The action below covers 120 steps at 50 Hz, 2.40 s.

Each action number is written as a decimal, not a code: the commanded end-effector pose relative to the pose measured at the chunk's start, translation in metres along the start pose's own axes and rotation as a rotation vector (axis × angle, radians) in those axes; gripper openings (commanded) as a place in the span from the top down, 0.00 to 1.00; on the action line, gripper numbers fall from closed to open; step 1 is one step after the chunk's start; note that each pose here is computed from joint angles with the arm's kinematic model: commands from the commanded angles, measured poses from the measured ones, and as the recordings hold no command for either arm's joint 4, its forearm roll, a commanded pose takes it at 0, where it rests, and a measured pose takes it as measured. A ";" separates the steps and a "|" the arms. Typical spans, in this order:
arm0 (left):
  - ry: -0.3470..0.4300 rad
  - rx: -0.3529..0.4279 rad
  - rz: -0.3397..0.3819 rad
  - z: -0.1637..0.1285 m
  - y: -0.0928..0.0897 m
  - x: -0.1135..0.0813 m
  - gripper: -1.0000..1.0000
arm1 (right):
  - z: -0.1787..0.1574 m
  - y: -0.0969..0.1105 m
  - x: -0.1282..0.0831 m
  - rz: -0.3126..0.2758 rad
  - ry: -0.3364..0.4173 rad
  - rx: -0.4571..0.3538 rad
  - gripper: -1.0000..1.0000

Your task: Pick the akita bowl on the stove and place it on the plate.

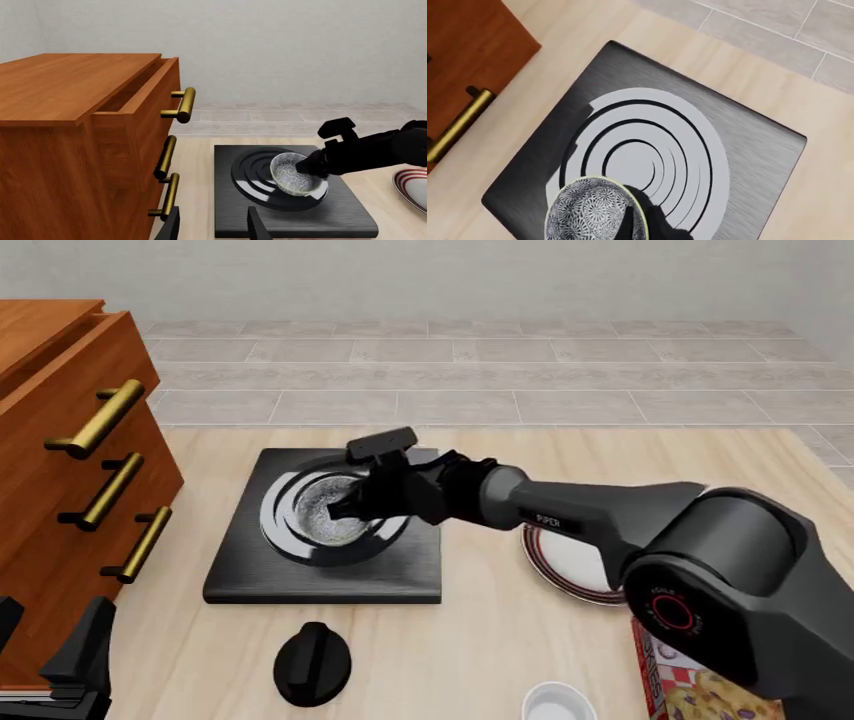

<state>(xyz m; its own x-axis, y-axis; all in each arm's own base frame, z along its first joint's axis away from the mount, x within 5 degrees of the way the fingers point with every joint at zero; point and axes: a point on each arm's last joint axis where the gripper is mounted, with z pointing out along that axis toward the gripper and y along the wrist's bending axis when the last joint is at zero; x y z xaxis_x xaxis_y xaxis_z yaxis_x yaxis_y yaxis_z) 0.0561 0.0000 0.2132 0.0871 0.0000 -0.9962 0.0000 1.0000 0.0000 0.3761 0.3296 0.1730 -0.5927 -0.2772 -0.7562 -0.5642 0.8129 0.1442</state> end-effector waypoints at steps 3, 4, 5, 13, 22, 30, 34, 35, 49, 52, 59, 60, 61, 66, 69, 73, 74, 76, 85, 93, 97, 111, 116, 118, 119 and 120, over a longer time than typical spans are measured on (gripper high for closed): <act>0.000 0.000 0.000 0.000 0.000 0.000 0.00 | -0.019 -0.021 -0.010 -0.047 -0.013 0.041 1.00; 0.000 0.000 0.000 0.000 0.000 0.000 0.00 | -0.022 -0.022 -0.011 -0.045 -0.016 0.042 1.00; 0.000 0.000 0.000 0.000 0.000 0.000 0.00 | -0.023 -0.024 -0.012 -0.046 -0.020 0.045 1.00; 0.000 0.000 0.000 0.000 0.000 0.000 0.00 | -0.040 -0.036 -0.022 -0.046 -0.053 0.064 1.00; 0.000 0.000 0.000 0.000 0.000 0.000 0.00 | -0.052 -0.050 -0.025 -0.038 -0.078 0.088 1.00; 0.000 0.000 0.000 0.000 0.000 0.000 0.00 | -0.062 -0.060 -0.025 -0.029 -0.090 0.104 1.00; 0.000 0.000 0.000 0.000 0.000 0.000 0.00 | -0.070 -0.065 -0.027 -0.018 -0.102 0.115 1.00; 0.000 0.000 0.000 0.000 0.000 0.000 0.00 | -0.072 -0.069 -0.028 -0.015 -0.109 0.121 1.00; 0.000 0.000 0.000 0.000 0.000 0.000 0.00 | -0.088 -0.083 -0.023 0.012 -0.131 0.146 1.00; 0.000 0.000 0.000 0.000 0.000 0.000 0.00 | -0.091 -0.085 -0.020 0.021 -0.132 0.151 1.00; 0.000 0.000 0.000 0.000 0.000 0.000 0.00 | -0.099 -0.096 -0.019 0.036 -0.145 0.172 1.00; 0.000 0.000 0.000 0.000 0.000 0.000 0.00 | -0.100 -0.097 -0.019 0.038 -0.146 0.174 1.00; 0.000 0.000 0.000 0.000 0.000 0.000 0.00 | -0.102 -0.099 -0.019 0.044 -0.149 0.178 1.00; 0.000 0.000 0.000 0.000 0.000 0.000 0.00 | -0.113 -0.113 -0.023 0.061 -0.177 0.208 1.00; 0.000 0.000 0.000 0.000 0.000 0.000 0.00 | -0.114 -0.115 -0.019 0.061 -0.173 0.212 1.00; 0.000 0.000 0.000 0.000 0.000 0.000 0.00 | -0.120 -0.125 -0.016 0.064 -0.179 0.233 1.00; 0.000 0.000 0.000 0.000 0.000 0.000 0.00 | -0.120 -0.126 -0.014 0.069 -0.178 0.234 1.00; 0.000 0.000 0.000 0.000 0.000 0.000 0.00 | -0.123 -0.130 -0.011 0.077 -0.179 0.243 1.00; 0.000 0.000 0.000 0.000 0.000 0.000 0.00 | -0.133 -0.149 0.000 0.112 -0.190 0.284 1.00; 0.000 0.000 0.000 0.000 0.000 0.000 0.00 | -0.139 -0.159 0.007 0.139 -0.201 0.307 1.00; 0.000 0.000 0.000 0.000 0.000 0.000 0.00 | -0.141 -0.161 0.015 0.154 -0.197 0.313 1.00; 0.000 0.000 0.000 0.000 0.000 0.000 0.00 | -0.150 -0.177 0.025 0.186 -0.197 0.353 1.00; 0.000 0.000 0.000 0.000 0.000 0.000 0.00 | -0.151 -0.183 0.030 0.207 -0.205 0.365 1.00; 0.000 0.000 0.000 0.000 0.000 0.000 0.00 | -0.151 -0.186 0.033 0.220 -0.206 0.369 1.00; 0.000 0.000 0.000 0.000 0.000 0.000 0.00 | -0.150 -0.188 0.035 0.225 -0.207 0.372 1.00; 0.000 0.000 0.000 0.000 0.000 0.000 0.00 | -0.150 -0.189 0.037 0.232 -0.207 0.374 1.00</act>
<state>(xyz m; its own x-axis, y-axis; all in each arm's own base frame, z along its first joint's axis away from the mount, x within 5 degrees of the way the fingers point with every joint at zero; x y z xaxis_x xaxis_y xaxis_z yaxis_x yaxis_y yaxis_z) 0.0561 0.0000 0.2132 0.0871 0.0000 -0.9962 0.0000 1.0000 0.0000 0.3755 0.1028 0.2193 -0.5287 -0.0501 -0.8473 -0.2173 0.9730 0.0781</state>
